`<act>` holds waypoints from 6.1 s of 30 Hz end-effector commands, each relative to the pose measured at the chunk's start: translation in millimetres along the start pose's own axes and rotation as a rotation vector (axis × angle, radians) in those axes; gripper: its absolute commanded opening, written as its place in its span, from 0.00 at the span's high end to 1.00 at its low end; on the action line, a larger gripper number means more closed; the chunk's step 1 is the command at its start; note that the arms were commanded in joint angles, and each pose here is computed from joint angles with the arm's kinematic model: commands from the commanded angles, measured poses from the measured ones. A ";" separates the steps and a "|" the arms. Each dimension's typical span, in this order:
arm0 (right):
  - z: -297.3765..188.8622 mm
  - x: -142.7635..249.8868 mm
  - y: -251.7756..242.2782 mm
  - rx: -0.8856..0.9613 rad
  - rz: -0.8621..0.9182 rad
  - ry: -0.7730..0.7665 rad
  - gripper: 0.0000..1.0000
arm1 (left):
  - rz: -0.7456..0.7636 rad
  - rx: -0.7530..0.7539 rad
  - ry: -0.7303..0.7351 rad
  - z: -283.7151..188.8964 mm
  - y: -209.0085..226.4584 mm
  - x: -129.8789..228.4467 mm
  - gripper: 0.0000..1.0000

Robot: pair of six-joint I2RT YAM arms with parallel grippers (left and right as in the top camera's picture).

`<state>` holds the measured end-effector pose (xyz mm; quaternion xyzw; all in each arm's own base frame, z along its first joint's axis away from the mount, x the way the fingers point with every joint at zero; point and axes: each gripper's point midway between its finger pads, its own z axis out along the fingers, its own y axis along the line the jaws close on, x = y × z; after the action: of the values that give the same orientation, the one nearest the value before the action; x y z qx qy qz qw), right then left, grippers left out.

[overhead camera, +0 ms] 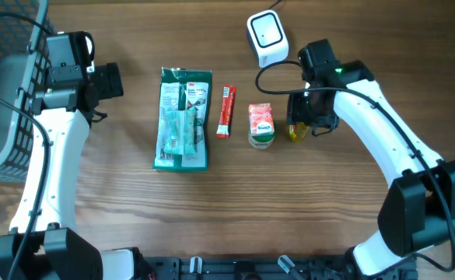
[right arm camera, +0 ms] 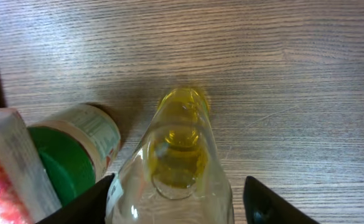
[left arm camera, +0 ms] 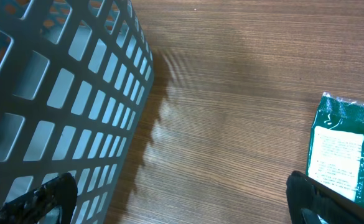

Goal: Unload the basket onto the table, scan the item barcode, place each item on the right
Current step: 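Close the right gripper around the oil bottle neck, then lift the oil bottle with the right gripper and tilt it sideways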

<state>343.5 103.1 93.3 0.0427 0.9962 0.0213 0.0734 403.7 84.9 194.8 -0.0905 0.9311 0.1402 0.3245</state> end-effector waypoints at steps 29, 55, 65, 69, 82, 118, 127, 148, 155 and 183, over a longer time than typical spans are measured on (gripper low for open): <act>1.6 -19.5 -1.9 0.057 -0.185 -0.074 0.45 | 0.006 -0.002 -0.005 -0.7 0.6 -1.6 0.00; 12.0 -8.0 -2.1 0.043 -0.018 -0.032 0.00 | 0.006 -0.002 -0.005 -0.7 0.5 -1.6 0.00; 12.5 -3.7 -3.8 0.050 -0.015 -0.015 0.33 | 0.006 -0.002 -0.005 -0.7 0.7 -1.6 0.00; 12.9 -3.4 -4.1 0.051 0.003 -0.015 0.37 | 0.006 -0.002 -0.005 -0.7 0.7 -1.6 0.00; 12.9 -0.2 -0.7 0.030 0.003 0.001 0.47 | 0.006 -0.002 -0.005 -0.7 0.7 -1.6 0.00; 12.9 -5.6 -2.0 0.040 0.001 -0.023 0.40 | 0.006 -0.002 -0.005 -0.7 0.7 -1.6 0.00; 16.5 -3.7 -8.8 0.075 0.001 -0.025 0.53 | 0.006 -0.002 -0.005 -0.7 0.5 -1.6 0.00; -183.0 -2.9 50.3 -0.721 -0.192 -0.281 0.75 | 0.006 -0.002 -0.005 -0.7 0.7 -1.6 0.00; -229.6 23.2 82.8 -1.087 -0.345 -0.255 0.75 | 0.006 -0.002 -0.005 -0.7 0.7 -1.6 0.00; -253.2 45.0 91.8 -1.265 -0.369 -0.183 0.79 | 0.006 -0.002 -0.005 -0.7 0.7 -1.6 0.00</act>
<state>277.8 187.0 318.8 -0.1521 0.7980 0.5627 0.1533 403.6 84.9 194.8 -0.0905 0.9311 0.1402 0.3243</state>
